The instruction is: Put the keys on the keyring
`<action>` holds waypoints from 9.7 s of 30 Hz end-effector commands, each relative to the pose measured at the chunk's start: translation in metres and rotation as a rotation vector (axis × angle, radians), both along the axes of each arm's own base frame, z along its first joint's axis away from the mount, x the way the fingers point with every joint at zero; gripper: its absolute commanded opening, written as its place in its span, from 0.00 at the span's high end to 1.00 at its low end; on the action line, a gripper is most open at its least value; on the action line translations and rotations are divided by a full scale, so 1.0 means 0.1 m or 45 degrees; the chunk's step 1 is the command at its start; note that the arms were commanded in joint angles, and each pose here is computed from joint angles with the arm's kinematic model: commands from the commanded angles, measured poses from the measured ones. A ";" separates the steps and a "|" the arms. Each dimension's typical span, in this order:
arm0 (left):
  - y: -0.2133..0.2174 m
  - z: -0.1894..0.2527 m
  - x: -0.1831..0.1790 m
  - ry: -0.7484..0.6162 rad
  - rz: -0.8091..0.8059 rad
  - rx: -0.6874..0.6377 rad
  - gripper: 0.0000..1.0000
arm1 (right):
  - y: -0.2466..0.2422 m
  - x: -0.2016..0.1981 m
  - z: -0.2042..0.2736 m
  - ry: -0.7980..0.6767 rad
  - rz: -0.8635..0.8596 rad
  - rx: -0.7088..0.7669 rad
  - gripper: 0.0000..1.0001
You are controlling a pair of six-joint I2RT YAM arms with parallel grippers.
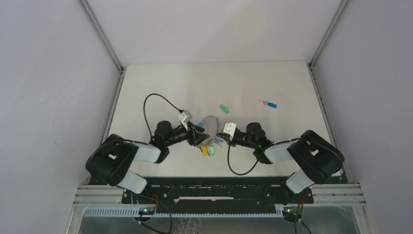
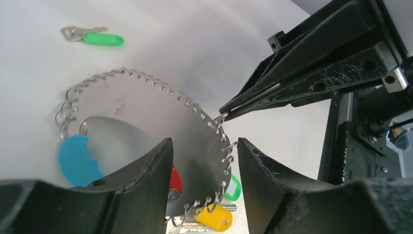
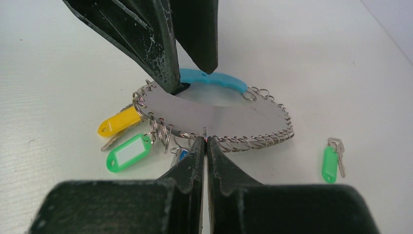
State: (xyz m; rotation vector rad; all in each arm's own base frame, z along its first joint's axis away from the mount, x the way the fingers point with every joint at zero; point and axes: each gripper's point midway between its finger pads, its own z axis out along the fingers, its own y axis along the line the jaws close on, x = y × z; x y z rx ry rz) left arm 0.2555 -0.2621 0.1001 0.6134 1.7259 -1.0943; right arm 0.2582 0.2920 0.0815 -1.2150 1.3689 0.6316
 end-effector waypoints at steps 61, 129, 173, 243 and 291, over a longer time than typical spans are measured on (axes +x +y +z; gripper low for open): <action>-0.51 0.11 0.02 -0.631 -0.494 0.041 0.77 | 0.07 -0.02 0.45 -0.075 0.302 0.057 1.00; -0.01 0.54 -0.03 -0.210 -0.502 1.190 1.00 | 0.18 0.03 0.83 -0.053 0.369 0.364 0.75; -0.07 0.58 -0.25 -0.310 -0.591 1.075 1.00 | 0.48 -0.07 0.66 0.080 0.443 0.442 0.81; 0.15 0.60 -0.22 -0.660 -0.221 0.064 0.60 | 0.40 -0.18 0.68 0.192 0.423 0.485 1.00; -0.13 0.32 -0.17 -0.575 -0.408 0.031 0.84 | 0.39 -0.30 0.57 0.171 0.467 0.446 1.00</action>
